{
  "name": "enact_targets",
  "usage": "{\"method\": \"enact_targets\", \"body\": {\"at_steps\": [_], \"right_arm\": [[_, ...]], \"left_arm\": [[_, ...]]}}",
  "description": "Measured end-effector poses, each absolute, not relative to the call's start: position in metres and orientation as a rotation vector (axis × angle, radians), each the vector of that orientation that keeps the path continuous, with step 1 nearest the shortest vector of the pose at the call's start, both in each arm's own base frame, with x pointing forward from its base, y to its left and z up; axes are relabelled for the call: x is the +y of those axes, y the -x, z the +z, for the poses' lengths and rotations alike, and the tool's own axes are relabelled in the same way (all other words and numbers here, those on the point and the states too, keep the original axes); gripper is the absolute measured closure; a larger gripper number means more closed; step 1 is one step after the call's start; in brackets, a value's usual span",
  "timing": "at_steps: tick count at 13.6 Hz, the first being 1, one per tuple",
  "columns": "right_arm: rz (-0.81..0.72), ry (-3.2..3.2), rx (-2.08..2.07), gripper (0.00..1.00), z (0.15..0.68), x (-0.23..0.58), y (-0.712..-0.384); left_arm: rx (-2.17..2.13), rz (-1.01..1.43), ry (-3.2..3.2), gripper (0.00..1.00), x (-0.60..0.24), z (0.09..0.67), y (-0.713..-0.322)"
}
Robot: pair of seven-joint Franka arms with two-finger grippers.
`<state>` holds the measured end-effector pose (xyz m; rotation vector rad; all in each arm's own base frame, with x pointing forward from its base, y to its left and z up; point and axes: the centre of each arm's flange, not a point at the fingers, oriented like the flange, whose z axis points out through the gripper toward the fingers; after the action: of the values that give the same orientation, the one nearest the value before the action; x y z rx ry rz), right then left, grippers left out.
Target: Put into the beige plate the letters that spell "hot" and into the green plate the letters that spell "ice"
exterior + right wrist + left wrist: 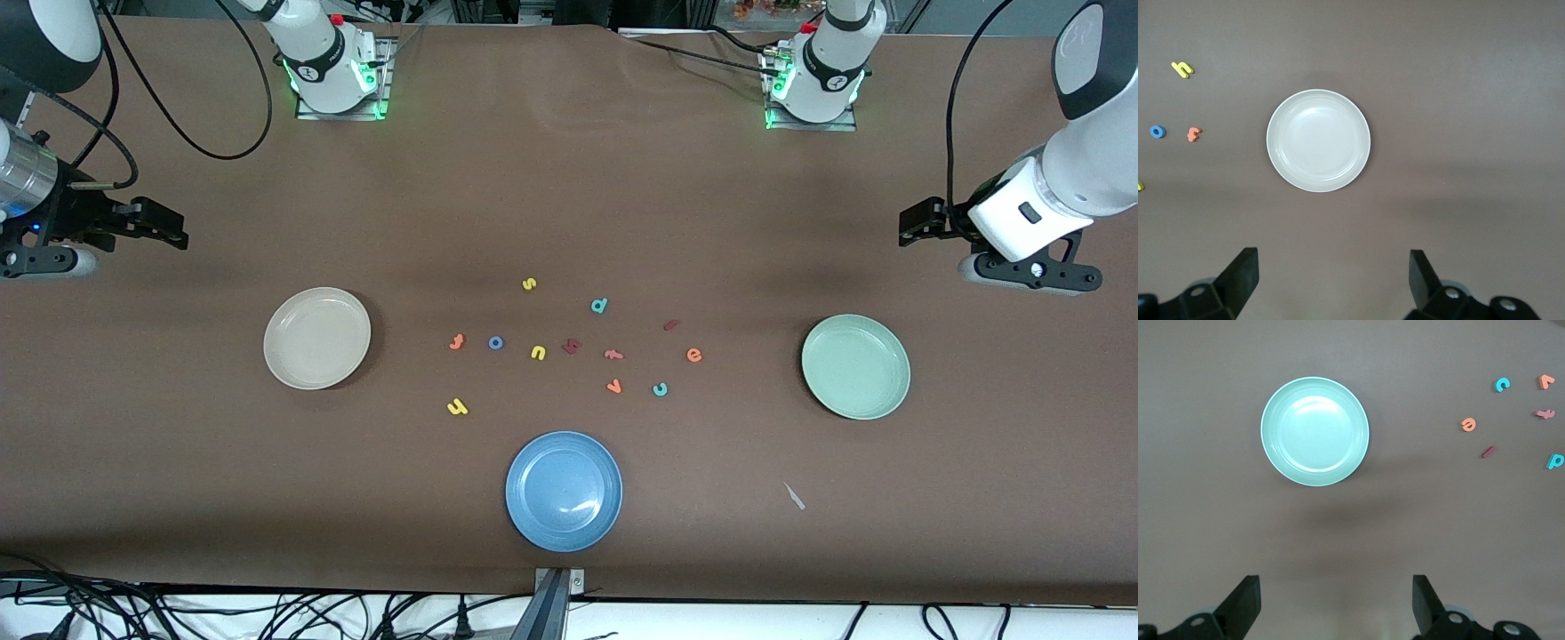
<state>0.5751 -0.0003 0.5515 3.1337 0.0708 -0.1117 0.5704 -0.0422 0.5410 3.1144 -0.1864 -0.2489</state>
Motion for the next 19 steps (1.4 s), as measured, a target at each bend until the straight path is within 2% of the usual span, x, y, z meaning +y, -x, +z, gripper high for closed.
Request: {"method": "enact_targets", "body": {"at_steps": [19], "right_arm": [[-0.114, -3.134, 0.071, 0.0, 0.5509, -0.0004, -0.5752]], "left_arm": [[-0.184, -0.229, -3.113, 0.0, -0.041, 0.5416, -0.5798]]}}
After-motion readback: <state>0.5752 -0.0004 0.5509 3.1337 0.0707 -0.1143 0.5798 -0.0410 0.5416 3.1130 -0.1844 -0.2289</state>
